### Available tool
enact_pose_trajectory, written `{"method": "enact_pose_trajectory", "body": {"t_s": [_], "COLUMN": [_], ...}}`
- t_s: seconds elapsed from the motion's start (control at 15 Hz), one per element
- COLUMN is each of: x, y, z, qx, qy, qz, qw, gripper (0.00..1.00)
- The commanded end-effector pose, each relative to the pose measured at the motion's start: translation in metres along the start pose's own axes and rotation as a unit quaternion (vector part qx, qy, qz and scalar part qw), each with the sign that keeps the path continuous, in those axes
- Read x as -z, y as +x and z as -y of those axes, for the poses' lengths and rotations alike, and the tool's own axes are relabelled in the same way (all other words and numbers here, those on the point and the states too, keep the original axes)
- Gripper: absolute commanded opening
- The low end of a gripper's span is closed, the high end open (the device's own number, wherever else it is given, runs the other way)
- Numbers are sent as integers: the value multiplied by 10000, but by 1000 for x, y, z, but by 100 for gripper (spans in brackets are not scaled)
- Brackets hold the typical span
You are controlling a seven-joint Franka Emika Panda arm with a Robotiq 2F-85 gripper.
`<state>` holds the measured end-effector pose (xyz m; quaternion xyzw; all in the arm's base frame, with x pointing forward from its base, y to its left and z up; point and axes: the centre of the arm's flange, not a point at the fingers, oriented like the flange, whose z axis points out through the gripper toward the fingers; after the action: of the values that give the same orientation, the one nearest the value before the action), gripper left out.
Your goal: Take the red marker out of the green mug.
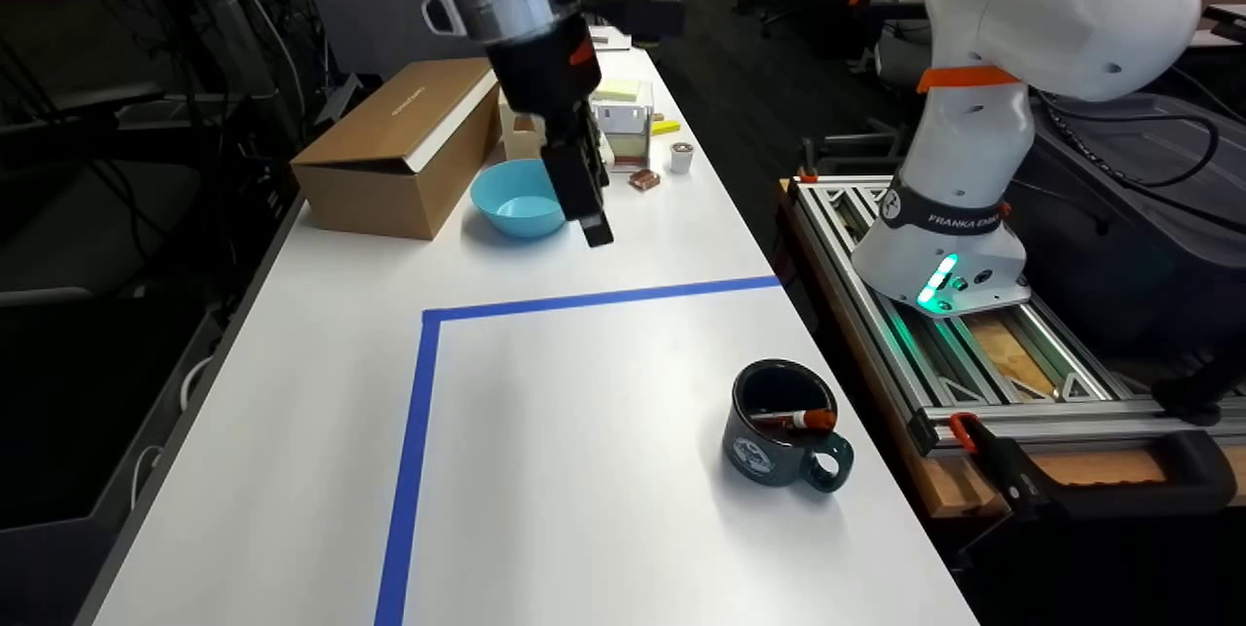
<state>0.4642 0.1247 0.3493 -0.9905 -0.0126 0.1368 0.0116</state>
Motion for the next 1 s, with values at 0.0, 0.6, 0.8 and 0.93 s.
{"method": "enact_pose_trajectory", "body": {"t_s": [0.0, 0.6, 0.8, 0.93], "x": [-39, -82, -84, -87], "y": [16, 1, 0, -4], "z": [20, 47, 45, 41], "qx": [-696, -1094, -1113, -1138], "qy": [688, 1434, 1307, 1179], "qz": [299, 1542, 1681, 1766], "qw": [9948, 9714, 9707, 9706], "gripper": [100, 100, 100, 100]}}
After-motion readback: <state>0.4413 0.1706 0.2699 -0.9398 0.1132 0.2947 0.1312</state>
